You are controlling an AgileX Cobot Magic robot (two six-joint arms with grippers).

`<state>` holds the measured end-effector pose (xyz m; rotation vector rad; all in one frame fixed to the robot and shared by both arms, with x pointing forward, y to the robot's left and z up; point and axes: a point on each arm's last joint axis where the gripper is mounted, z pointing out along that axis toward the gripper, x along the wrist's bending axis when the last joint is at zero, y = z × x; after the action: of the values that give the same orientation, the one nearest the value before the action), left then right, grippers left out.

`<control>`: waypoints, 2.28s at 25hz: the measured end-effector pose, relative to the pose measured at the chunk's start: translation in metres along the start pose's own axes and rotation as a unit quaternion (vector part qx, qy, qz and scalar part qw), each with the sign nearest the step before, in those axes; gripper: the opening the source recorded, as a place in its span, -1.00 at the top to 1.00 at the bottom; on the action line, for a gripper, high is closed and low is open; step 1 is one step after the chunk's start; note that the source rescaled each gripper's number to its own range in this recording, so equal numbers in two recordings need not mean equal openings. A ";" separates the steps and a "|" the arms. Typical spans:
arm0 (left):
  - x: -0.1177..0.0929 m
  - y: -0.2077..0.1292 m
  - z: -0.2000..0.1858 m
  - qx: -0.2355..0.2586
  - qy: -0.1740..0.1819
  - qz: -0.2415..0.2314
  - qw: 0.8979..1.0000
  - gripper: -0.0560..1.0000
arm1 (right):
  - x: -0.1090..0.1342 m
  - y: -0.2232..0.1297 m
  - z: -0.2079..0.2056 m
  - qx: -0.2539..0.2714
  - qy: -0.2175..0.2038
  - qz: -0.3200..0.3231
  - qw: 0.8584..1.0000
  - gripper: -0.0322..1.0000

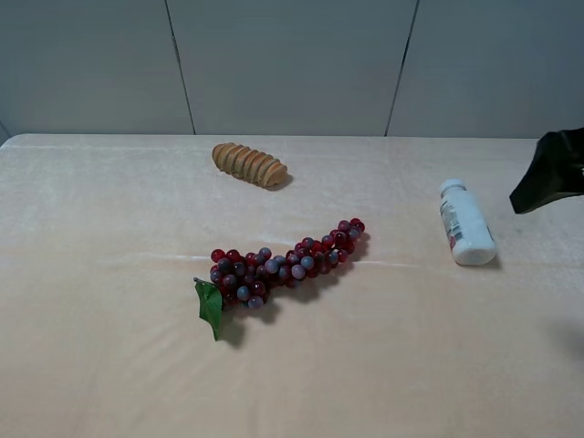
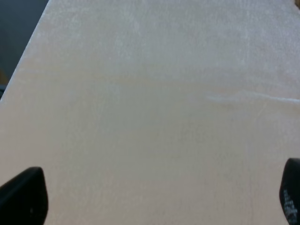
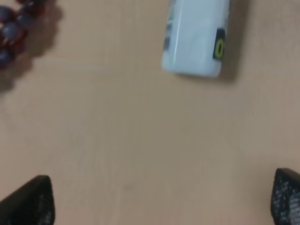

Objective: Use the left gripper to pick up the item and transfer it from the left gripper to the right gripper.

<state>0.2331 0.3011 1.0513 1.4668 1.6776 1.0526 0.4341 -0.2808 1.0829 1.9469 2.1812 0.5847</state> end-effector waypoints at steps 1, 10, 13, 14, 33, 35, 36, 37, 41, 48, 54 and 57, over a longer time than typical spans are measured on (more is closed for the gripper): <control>0.000 0.000 0.000 0.000 0.000 0.000 1.000 -0.96 | 0.003 -0.007 -0.010 -0.007 0.000 -0.002 1.000 -1.00; 0.000 0.000 0.000 0.000 0.000 0.000 1.000 -0.96 | 0.017 -0.086 -0.066 -0.116 -0.012 0.007 0.993 -1.00; 0.000 0.000 0.000 0.000 0.000 0.000 1.000 -0.96 | 0.018 -0.119 -0.070 -0.155 -0.023 -0.002 0.988 -1.00; 0.000 0.000 0.000 0.000 0.000 0.000 1.000 -0.96 | 0.018 -0.131 -0.070 -0.167 -0.027 -0.005 0.986 -1.00; 0.000 0.000 0.000 0.000 0.000 0.000 1.000 -0.96 | 0.012 -0.196 -0.053 -0.356 -0.077 -0.029 0.931 -1.00; 0.000 0.000 0.000 0.000 0.000 0.000 1.000 -0.96 | 0.011 -0.196 -0.050 -0.354 -0.080 -0.024 0.931 -1.00; 0.000 0.000 0.000 0.000 0.000 0.000 1.000 -0.96 | 0.010 -0.196 -0.050 -0.354 -0.081 -0.020 0.931 -1.00; 0.000 0.000 0.000 0.000 0.000 0.000 1.000 -0.96 | 0.009 -0.196 -0.050 -0.355 -0.085 -0.016 0.931 -1.00; 0.000 0.000 0.000 0.000 0.000 0.000 1.000 -0.96 | 0.007 -0.196 -0.050 -0.357 -0.087 0.009 0.930 -1.00; 0.000 0.000 0.000 0.000 0.000 0.000 1.000 -0.96 | 0.007 -0.196 -0.050 -0.358 -0.085 0.013 0.930 -1.00; 0.000 0.000 0.000 0.000 0.000 0.000 1.000 -0.96 | 0.007 -0.196 -0.051 -0.359 -0.085 0.014 0.929 -1.00; 0.000 0.000 0.000 0.000 0.000 0.000 1.000 -0.96 | 0.007 -0.196 -0.051 -0.359 -0.085 0.015 0.929 -1.00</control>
<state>0.2331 0.3011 1.0513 1.4670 1.6778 1.0534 0.2345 -0.2977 1.0538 1.5507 1.5184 1.0013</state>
